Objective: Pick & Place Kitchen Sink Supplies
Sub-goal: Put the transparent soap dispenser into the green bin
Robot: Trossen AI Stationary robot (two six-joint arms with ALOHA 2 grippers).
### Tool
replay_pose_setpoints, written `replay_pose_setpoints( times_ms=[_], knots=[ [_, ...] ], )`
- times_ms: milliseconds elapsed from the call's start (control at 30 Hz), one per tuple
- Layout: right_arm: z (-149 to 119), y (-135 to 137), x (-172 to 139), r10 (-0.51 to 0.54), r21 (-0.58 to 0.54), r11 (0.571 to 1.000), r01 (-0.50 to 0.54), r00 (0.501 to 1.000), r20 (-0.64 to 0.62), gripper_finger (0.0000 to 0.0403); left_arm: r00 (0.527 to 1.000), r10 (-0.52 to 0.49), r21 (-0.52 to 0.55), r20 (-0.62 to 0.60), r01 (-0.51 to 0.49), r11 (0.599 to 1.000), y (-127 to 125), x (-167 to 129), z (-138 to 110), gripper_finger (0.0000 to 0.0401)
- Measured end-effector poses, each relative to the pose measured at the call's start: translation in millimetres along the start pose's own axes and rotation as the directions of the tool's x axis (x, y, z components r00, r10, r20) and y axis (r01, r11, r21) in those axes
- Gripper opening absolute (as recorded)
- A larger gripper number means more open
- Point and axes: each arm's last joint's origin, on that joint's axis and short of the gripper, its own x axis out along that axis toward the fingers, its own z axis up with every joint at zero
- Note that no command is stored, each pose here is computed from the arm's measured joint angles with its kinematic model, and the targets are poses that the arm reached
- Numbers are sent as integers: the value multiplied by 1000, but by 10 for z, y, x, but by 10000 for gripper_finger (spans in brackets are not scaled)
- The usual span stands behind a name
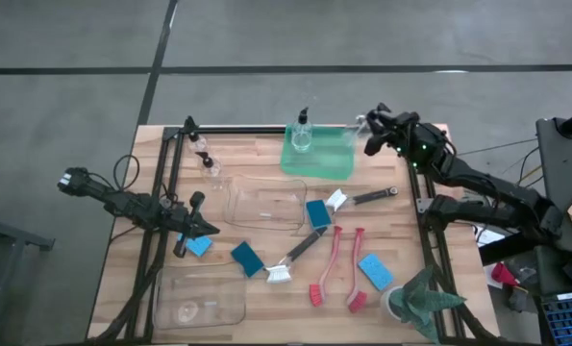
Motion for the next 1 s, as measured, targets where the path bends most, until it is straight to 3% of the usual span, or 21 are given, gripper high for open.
replay_pose_setpoints(
  times_ms=[133,533,700,1000],
  knots=[
    [-23,110,106,57,13,998,-57,998,14,130,1000,0,0,0,0,1000,0,0,-1,3],
    [-455,297,575,55,25,998,-53,995,-85,132,1000,0,0,0,0,1000,0,0,-1,3],
    [-495,360,802,-24,-71,997,14,991,-135,132,1000,0,1,-1,0,1000,0,0,-2,3],
    [-571,492,1186,-62,-149,988,24,965,-255,132,1000,0,0,-1,0,1000,0,0,-1,3]
  ],
)
